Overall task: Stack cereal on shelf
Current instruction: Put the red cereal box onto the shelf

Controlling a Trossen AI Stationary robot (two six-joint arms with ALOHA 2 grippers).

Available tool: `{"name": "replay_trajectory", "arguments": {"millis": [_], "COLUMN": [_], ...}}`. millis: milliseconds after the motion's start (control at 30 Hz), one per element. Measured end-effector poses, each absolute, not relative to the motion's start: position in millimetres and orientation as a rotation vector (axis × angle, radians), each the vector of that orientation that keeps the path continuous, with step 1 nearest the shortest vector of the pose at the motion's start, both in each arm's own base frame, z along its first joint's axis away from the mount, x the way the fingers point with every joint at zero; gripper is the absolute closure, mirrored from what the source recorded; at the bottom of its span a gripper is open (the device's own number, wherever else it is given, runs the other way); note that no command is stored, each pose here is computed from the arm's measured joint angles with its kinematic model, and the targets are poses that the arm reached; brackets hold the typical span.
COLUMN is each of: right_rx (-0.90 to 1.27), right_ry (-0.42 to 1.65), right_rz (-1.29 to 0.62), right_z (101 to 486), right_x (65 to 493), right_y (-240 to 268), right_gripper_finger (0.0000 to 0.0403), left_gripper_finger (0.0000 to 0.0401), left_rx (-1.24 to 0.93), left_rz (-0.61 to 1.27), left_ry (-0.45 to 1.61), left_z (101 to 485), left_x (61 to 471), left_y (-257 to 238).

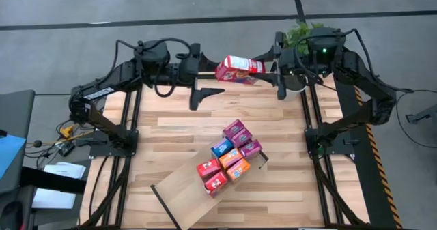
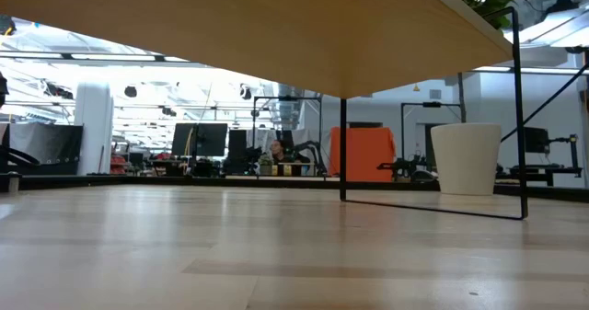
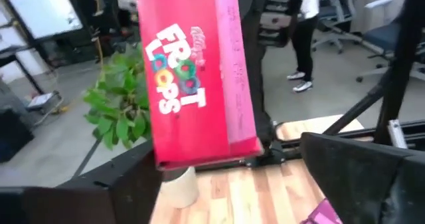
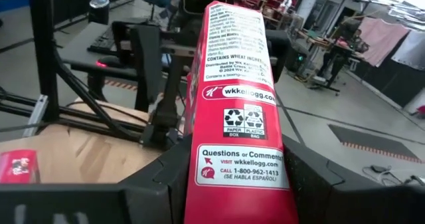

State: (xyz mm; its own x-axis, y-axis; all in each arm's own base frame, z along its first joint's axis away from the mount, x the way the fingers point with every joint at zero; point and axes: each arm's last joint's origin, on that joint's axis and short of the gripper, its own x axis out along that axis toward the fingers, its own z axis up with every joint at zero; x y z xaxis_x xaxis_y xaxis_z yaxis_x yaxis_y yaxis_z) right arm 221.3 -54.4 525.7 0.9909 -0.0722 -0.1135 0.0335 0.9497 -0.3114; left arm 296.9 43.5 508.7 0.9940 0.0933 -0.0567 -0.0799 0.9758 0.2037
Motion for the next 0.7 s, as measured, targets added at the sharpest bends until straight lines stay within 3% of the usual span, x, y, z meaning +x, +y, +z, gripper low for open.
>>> {"name": "replay_trajectory", "arguments": {"millis": [167,700], "right_rx": [-0.31,-0.291], "right_ry": [0.159,0.23], "right_rz": [-0.052,-0.047], "right_z": [520,513], "right_x": [228,227], "right_y": [-57,-63], "right_gripper_finger": [0.0198,0.02], "left_gripper_finger": [0.0046,0.0044], "left_rx": [0.191,0.213], "left_rz": [0.126,0.182], "left_ry": [0.086,0.082], "left_z": [503,501], "left_x": [305,311], "left_y": [46,52]}}
